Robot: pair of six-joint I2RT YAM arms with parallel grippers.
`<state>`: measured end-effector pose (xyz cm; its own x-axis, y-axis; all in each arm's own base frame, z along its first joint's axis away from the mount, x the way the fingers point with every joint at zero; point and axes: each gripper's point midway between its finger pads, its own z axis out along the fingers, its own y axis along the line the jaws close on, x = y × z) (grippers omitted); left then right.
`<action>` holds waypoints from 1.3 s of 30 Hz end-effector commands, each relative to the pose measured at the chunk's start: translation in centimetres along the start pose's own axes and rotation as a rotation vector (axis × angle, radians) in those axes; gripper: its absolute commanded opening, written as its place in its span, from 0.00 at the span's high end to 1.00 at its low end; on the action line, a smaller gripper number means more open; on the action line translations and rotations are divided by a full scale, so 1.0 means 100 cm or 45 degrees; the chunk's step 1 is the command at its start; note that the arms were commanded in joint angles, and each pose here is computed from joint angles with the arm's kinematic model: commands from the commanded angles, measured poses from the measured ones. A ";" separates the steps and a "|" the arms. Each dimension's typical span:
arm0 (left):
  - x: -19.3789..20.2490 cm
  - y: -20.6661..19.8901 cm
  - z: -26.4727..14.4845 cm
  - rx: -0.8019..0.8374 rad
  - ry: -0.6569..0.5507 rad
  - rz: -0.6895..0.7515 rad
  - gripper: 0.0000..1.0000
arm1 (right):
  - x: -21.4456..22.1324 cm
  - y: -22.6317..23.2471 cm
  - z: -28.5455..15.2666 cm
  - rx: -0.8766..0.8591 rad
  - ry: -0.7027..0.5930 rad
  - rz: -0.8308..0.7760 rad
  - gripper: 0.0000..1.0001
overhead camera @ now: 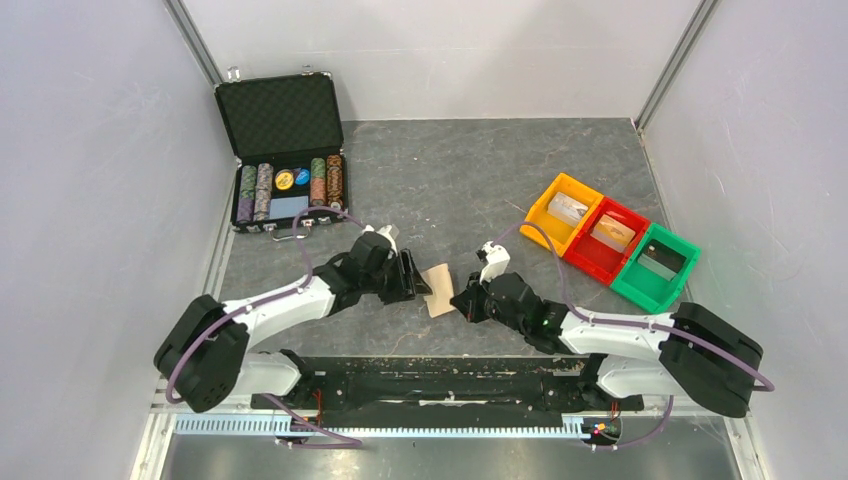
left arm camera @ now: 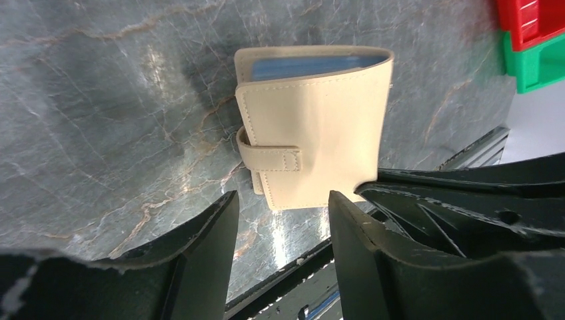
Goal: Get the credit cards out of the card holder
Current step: Open the card holder at the center of the board.
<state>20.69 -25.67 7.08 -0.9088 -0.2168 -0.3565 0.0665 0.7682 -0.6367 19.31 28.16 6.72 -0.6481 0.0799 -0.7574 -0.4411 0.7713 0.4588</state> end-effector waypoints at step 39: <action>-0.056 0.000 -0.057 -0.275 -0.311 0.116 0.25 | -0.074 -0.074 -0.076 0.833 0.225 -0.780 1.00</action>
<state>22.56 -22.74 11.50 -0.8154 -0.2656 -0.5143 0.0408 0.8600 -0.5087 22.92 18.55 11.74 -0.5229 -0.4112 -0.7466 -0.3468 0.9028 -0.2543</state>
